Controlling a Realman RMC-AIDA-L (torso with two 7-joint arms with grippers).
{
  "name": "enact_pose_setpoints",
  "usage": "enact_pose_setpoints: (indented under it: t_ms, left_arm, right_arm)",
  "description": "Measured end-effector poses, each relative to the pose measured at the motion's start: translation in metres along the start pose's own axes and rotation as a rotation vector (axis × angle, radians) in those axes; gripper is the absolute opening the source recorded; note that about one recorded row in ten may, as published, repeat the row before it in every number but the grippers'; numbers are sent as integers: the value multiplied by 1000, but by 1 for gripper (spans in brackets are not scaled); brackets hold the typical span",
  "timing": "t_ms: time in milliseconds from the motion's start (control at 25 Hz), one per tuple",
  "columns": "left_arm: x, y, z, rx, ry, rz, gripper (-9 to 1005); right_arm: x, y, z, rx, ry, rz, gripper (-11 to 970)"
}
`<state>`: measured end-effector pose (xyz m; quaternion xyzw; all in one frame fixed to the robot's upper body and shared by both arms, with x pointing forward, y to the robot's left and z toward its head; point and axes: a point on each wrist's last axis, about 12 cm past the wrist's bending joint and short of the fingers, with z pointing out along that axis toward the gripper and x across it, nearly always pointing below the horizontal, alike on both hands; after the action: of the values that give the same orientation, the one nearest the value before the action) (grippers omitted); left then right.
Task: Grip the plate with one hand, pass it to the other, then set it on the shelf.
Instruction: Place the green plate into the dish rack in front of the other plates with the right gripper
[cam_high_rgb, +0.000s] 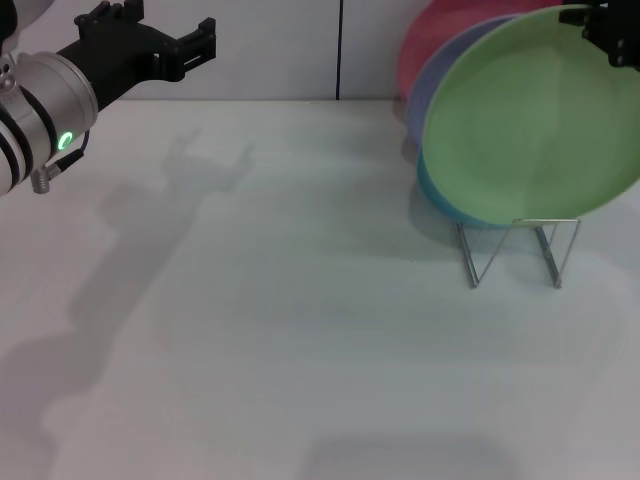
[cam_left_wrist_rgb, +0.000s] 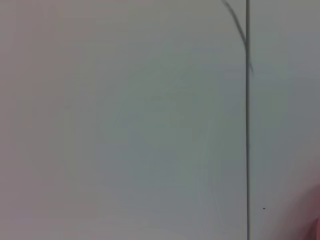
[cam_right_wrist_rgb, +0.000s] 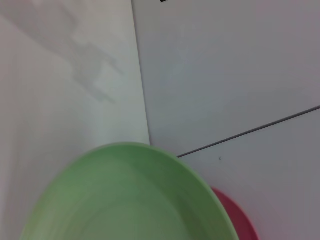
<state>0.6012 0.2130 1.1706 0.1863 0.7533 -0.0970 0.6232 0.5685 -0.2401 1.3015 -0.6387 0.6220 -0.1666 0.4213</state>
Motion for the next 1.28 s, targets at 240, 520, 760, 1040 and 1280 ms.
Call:
enact_pose_setpoints:
  t_ms: [240,520,760,1040,1280]
  left_arm:
    - [0,-1,0,2,0,1,859]
    - [-2,-2,1,8,-2,4,859]
    - [-3,-2,2,11,-4,7,859]
    - [-4,-3,4,16,-5,8,859]
    - [-4,-6,6,23,-2,11,859]
  right_arm:
    - [0,7,2,-24,5,-5,38]
    - [3,10,2,-30,22,-4,38]
    - [7,15,3,-44,40,1,37]
    - [14,24,3,-48,61,32,38]
    - [14,30,7,-71,108,42,70]
